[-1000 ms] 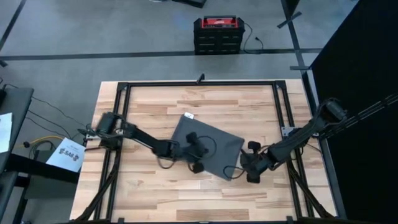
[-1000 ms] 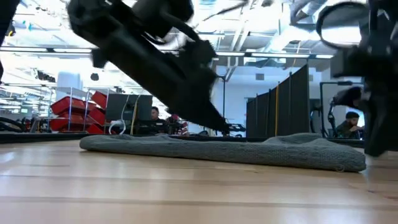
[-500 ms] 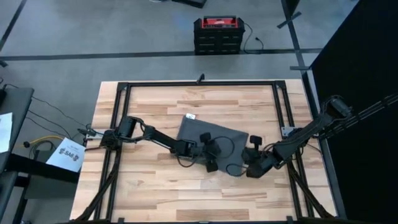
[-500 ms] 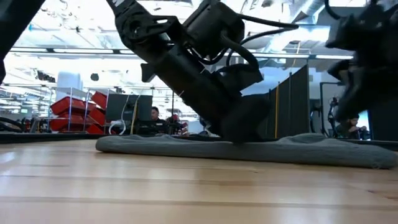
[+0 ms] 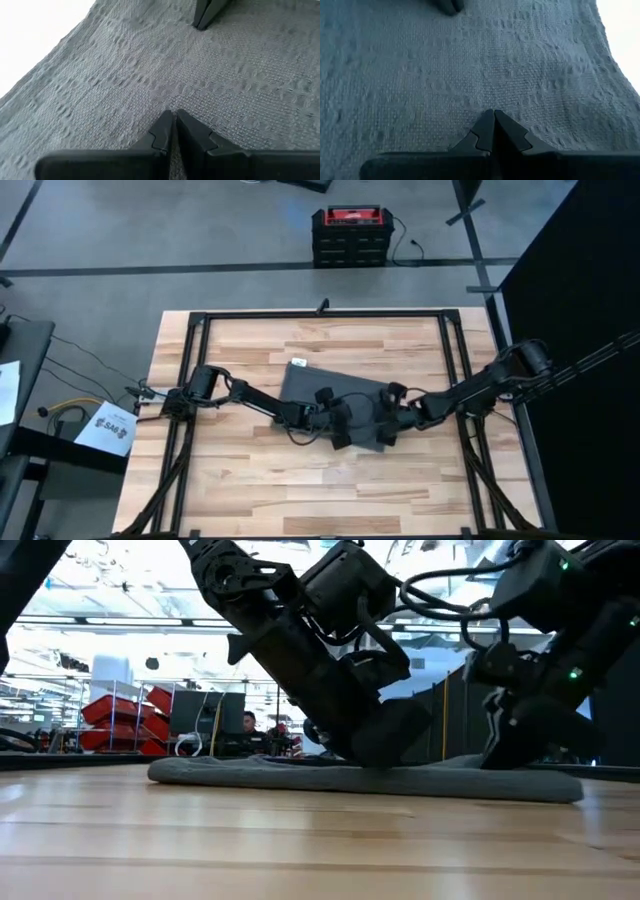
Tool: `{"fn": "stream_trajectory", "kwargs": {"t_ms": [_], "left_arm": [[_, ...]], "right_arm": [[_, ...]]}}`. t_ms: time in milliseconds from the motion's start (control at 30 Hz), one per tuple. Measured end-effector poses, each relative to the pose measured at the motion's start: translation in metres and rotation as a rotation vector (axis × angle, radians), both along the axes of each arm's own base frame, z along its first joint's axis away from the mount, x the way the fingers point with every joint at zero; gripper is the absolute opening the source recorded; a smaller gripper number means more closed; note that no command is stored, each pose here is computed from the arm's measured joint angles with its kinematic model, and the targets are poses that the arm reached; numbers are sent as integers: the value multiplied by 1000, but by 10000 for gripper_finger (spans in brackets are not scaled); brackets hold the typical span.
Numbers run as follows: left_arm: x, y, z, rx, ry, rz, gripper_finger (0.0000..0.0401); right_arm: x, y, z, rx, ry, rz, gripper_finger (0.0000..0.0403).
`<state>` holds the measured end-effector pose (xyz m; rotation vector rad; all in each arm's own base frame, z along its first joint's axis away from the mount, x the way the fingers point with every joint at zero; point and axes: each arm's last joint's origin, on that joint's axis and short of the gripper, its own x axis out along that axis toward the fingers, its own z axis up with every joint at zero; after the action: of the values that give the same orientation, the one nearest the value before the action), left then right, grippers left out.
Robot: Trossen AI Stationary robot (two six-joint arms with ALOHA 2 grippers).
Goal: Roll towel
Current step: Fold the gray towel
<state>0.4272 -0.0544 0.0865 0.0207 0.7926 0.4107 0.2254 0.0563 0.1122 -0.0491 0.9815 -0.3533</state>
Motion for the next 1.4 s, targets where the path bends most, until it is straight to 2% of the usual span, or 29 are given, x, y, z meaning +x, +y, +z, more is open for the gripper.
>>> {"fn": "stream_trajectory", "kwargs": {"t_ms": [167, 300, 467, 567, 800, 900, 1233, 1400], "left_arm": [[0, 0, 0, -4, -4, 4, 15], [0, -2, 0, -2, -4, 1, 15], [0, -2, 0, 2, -12, -1, 15], [0, -2, 0, 2, -12, -1, 15], [-1, -2, -1, -20, -4, 17, 15], [-1, -2, -1, -18, -3, 14, 15], [-1, -2, -1, -17, -5, 12, 15], [-1, -2, -1, -17, -3, 11, 15]], "right_arm": [[-3, 2, 2, -7, 12, 5, 0], [-10, 3, 13, -40, 8, 32, 0], [-18, -8, 28, -168, -22, -57, 0], [-15, -23, 26, -175, -13, -126, 0], [-23, -39, 10, -123, 191, -173, 0], [-25, -39, 10, -125, 213, -178, 0], [-22, -43, 24, -218, 98, -187, 0], [-30, -54, 5, -163, 66, -206, 0]]}}
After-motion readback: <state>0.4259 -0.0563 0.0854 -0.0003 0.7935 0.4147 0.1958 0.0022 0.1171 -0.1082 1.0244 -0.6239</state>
